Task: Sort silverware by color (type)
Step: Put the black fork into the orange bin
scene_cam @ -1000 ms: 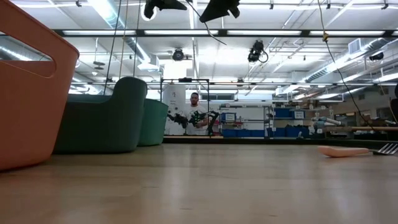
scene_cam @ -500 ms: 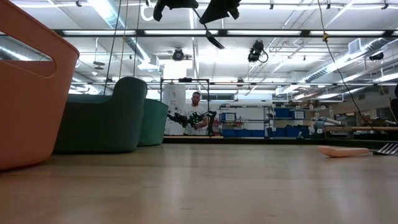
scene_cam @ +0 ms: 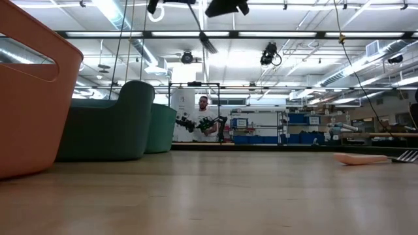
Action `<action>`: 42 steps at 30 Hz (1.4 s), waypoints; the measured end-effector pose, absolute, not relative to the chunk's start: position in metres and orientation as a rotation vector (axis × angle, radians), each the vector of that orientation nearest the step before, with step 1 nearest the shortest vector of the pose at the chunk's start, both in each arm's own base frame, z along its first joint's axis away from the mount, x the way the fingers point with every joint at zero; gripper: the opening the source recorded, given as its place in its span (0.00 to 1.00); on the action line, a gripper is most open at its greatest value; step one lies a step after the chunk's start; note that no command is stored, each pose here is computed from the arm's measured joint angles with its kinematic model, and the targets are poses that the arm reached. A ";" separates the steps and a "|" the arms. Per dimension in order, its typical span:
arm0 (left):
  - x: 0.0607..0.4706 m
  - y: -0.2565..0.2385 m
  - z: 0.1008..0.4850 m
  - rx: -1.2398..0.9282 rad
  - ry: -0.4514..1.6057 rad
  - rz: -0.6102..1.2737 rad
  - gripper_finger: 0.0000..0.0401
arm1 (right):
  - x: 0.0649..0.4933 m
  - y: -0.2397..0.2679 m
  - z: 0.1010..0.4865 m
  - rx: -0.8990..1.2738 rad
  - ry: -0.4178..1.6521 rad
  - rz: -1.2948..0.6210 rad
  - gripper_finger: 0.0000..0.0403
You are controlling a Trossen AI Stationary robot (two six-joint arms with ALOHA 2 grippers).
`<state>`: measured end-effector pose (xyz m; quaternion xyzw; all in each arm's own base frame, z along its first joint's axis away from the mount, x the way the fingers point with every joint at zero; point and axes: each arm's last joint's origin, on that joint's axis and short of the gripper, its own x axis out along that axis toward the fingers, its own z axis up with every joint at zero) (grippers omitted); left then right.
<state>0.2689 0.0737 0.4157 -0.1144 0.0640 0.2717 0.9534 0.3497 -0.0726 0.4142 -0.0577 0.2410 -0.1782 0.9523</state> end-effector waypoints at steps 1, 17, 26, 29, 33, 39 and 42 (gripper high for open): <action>0.266 0.072 0.414 -0.232 0.157 0.553 0.02 | 0.351 -0.070 0.415 -0.102 0.473 -0.358 0.20; 0.211 -0.022 0.407 -0.361 0.552 0.009 0.02 | 0.344 -0.033 0.408 0.190 0.572 -0.232 0.26; 0.170 -0.079 0.380 -0.468 1.026 -0.137 0.02 | 0.344 -0.015 0.405 0.294 0.597 -0.215 0.25; 0.158 -0.091 0.370 -0.457 1.189 -0.098 0.03 | 0.343 -0.006 0.403 0.332 0.615 -0.208 0.25; 0.152 -0.107 0.360 -0.404 1.309 -0.075 0.03 | 0.342 0.009 0.402 0.371 0.634 -0.187 0.25; 0.167 -0.132 0.346 -0.334 1.323 -0.060 0.03 | 0.341 0.035 0.402 0.415 0.643 -0.139 0.25; 0.175 -0.140 0.335 -0.285 1.358 -0.028 0.03 | 0.340 0.046 0.402 0.428 0.642 -0.139 0.25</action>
